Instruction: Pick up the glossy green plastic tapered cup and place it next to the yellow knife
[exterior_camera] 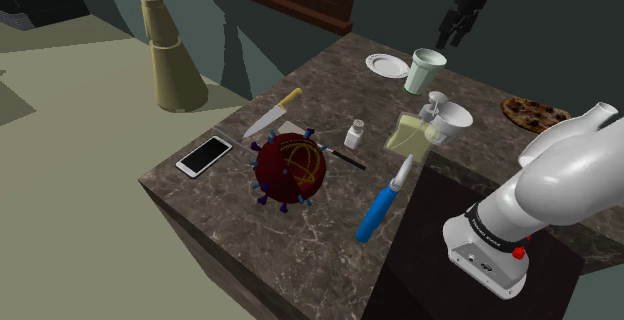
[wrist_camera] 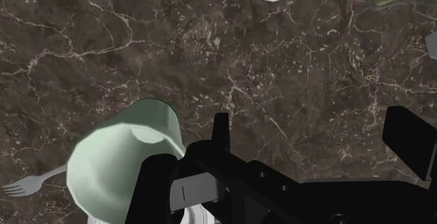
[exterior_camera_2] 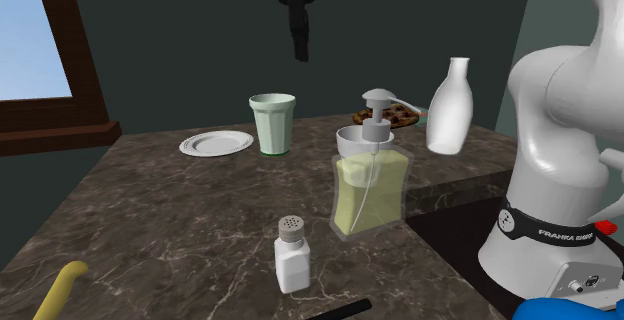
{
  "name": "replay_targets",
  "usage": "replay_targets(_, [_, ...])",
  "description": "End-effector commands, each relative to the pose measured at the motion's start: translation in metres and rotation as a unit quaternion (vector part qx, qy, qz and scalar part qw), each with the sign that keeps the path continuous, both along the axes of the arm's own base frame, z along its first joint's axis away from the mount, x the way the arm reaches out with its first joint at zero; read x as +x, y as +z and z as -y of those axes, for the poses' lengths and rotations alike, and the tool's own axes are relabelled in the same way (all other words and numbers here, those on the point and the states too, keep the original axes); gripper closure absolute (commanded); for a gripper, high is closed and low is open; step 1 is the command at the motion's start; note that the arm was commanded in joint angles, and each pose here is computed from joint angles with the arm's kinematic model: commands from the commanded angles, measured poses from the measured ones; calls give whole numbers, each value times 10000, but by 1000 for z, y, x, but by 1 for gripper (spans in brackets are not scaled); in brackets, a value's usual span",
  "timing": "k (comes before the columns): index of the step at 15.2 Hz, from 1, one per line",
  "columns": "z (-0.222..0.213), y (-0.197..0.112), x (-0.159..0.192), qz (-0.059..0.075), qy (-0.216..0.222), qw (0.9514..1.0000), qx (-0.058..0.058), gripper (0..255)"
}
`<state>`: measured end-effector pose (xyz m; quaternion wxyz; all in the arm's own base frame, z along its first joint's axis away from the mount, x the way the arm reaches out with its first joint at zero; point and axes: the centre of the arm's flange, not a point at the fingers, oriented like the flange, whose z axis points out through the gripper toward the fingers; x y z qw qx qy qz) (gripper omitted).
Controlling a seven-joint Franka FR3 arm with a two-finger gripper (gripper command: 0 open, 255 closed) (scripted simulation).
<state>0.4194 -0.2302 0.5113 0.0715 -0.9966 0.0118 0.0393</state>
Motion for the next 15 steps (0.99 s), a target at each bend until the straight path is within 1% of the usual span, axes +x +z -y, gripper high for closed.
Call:
replay_targets(1, [26,-13,8,-9,6,10000,30,0])
replay_targets(15, [183,-94,82,-71,13,9996,270,0])
